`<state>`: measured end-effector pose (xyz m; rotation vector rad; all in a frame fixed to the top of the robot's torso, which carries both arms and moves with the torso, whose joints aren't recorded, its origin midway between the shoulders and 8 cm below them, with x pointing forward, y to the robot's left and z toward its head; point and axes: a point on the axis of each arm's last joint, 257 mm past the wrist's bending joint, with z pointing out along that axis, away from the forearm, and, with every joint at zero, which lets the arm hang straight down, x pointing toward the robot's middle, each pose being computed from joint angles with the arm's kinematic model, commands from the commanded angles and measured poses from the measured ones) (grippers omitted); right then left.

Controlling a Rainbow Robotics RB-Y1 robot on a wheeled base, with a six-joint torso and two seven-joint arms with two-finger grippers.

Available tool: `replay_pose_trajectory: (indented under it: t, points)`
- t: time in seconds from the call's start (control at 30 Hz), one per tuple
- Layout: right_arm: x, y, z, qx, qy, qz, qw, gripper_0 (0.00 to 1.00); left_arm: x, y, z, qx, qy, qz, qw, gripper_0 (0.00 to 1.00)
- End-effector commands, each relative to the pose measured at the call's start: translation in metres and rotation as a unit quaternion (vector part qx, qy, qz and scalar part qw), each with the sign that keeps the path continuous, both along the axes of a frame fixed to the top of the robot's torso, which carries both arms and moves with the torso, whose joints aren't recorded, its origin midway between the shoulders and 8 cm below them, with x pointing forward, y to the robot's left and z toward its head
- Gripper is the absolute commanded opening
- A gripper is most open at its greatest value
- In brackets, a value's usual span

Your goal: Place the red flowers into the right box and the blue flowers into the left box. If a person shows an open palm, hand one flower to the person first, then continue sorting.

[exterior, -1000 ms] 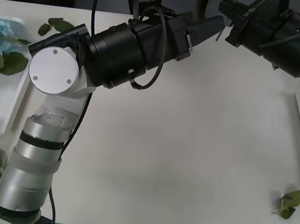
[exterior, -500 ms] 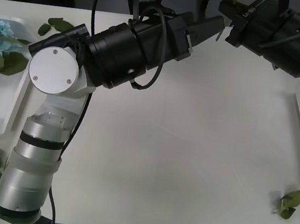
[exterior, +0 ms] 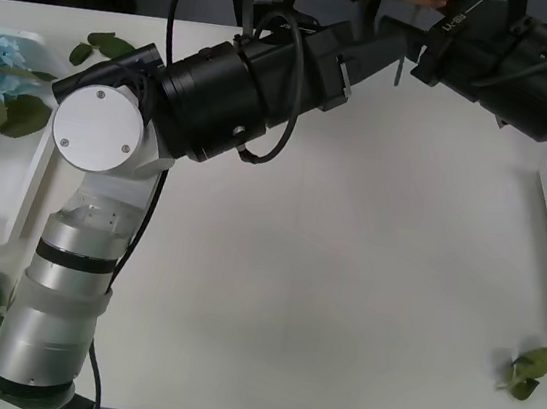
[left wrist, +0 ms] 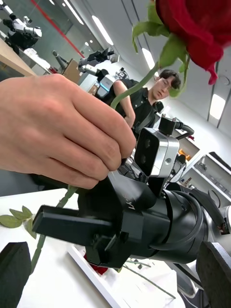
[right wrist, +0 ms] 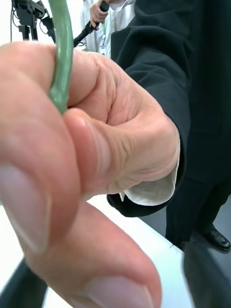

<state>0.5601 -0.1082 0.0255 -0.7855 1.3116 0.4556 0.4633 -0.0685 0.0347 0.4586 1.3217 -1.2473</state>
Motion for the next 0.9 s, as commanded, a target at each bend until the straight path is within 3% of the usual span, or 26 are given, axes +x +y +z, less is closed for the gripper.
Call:
replay_pose_trajectory:
  t: [0.03, 0.53, 0.63, 0.9]
  points:
    - [-0.006, 0.003, 0.035, -0.014, -0.049, 0.003, 0.999, 1.00, -0.008, -0.005, 0.020, -0.004, -0.018, -0.011, 1.000, 1.00]
    - [-0.006, 0.003, 0.035, -0.014, -0.049, 0.003, 0.999, 1.00, -0.008, -0.006, 0.019, -0.004, -0.018, -0.012, 1.000, 1.00]
    - [-0.003, -0.008, 0.013, -0.027, -0.028, -0.004, 0.999, 1.00, -0.008, -0.005, 0.019, -0.004, -0.018, -0.011, 1.000, 1.00]
    - [-0.016, -0.032, 0.006, -0.082, -0.014, 0.012, 0.996, 1.00, -0.008, -0.005, 0.019, -0.003, -0.018, -0.011, 1.000, 1.00]
